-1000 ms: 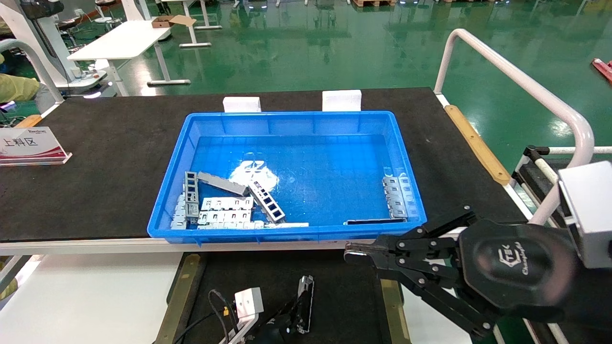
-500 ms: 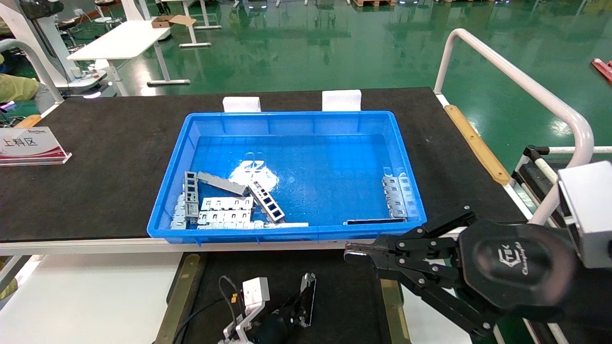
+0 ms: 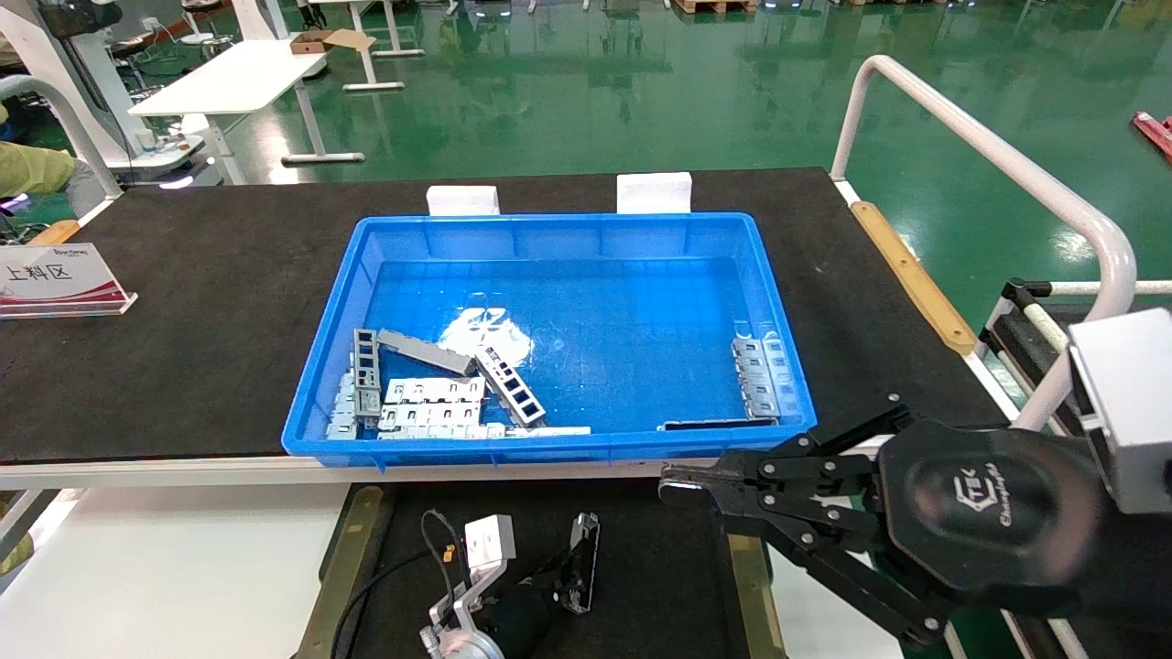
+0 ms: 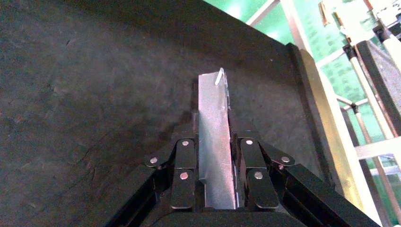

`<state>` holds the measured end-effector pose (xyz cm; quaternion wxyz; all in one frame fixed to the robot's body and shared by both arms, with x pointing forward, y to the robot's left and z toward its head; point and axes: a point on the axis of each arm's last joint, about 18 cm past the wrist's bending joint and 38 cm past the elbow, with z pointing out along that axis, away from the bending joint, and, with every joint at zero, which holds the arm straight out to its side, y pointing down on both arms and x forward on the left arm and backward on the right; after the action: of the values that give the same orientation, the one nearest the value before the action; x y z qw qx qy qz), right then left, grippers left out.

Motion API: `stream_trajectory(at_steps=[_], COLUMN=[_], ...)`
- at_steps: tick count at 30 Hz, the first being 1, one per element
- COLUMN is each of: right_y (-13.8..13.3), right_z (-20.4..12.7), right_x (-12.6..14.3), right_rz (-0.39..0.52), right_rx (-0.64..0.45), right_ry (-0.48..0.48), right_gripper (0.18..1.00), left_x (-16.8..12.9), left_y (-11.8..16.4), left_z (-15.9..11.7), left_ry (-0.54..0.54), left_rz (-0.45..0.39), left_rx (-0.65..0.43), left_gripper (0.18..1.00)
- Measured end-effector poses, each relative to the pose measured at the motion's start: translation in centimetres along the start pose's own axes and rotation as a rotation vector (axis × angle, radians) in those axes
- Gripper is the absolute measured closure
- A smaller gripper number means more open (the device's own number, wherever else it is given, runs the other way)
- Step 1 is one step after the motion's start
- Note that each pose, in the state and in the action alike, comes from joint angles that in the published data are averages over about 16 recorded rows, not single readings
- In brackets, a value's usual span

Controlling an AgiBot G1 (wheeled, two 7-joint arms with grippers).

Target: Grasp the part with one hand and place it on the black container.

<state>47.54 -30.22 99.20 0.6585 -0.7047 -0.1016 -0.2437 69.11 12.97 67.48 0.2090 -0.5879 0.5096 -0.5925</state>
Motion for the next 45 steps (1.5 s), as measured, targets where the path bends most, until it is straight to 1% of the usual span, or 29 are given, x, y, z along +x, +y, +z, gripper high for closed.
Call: stream_trajectory(at_steps=[9,15,21,23,27,29,33,36,39,43,45], right_y=[0.0,0.0,0.0,0.0,0.0,0.0,0.0,0.0,0.0,0.0,0.0], right_z=[0.0,0.0,0.0,0.0,0.0,0.0,0.0,0.0,0.0,0.0,0.0], right_x=[0.0,0.0,0.0,0.0,0.0,0.0,0.0,0.0,0.0,0.0,0.0], right_rz=[0.000,0.000,0.000,0.000,0.000,0.000,0.000,0.000,0.000,0.000,0.000], right_rx=[0.000,0.000,0.000,0.000,0.000,0.000,0.000,0.000,0.000,0.000,0.000], right_ry=[0.000,0.000,0.000,0.000,0.000,0.000,0.000,0.000,0.000,0.000,0.000], right_gripper=[0.981,0.955,0.896,0.864,0.806,0.760,0.679,0.599,0.533,0.429,0.397], left_x=[-0.1,0.0,0.2,0.2,0.3,0.3,0.4,0.5,0.6,0.7,0.7], left_y=[0.2,0.0,-0.4,-0.6,-1.0,-1.1,-1.4,-1.5,-1.6,-1.7,-1.8], left_z=[0.1,0.2,0.2,0.2,0.2,0.1,0.0,-0.3,-0.7,-1.6,-2.2], left_ry=[-0.015,-0.021,-0.025,-0.026,-0.028,-0.028,-0.022,-0.011,0.008,0.049,0.077], left_rz=[0.009,0.010,0.012,0.014,0.020,0.025,0.043,0.060,0.078,0.106,0.119], left_rx=[-0.011,-0.008,0.001,0.006,0.017,0.022,0.033,0.042,0.051,0.064,0.072], left_gripper=[0.894,0.879,0.831,0.814,0.746,0.718,0.626,0.567,0.491,0.412,0.367])
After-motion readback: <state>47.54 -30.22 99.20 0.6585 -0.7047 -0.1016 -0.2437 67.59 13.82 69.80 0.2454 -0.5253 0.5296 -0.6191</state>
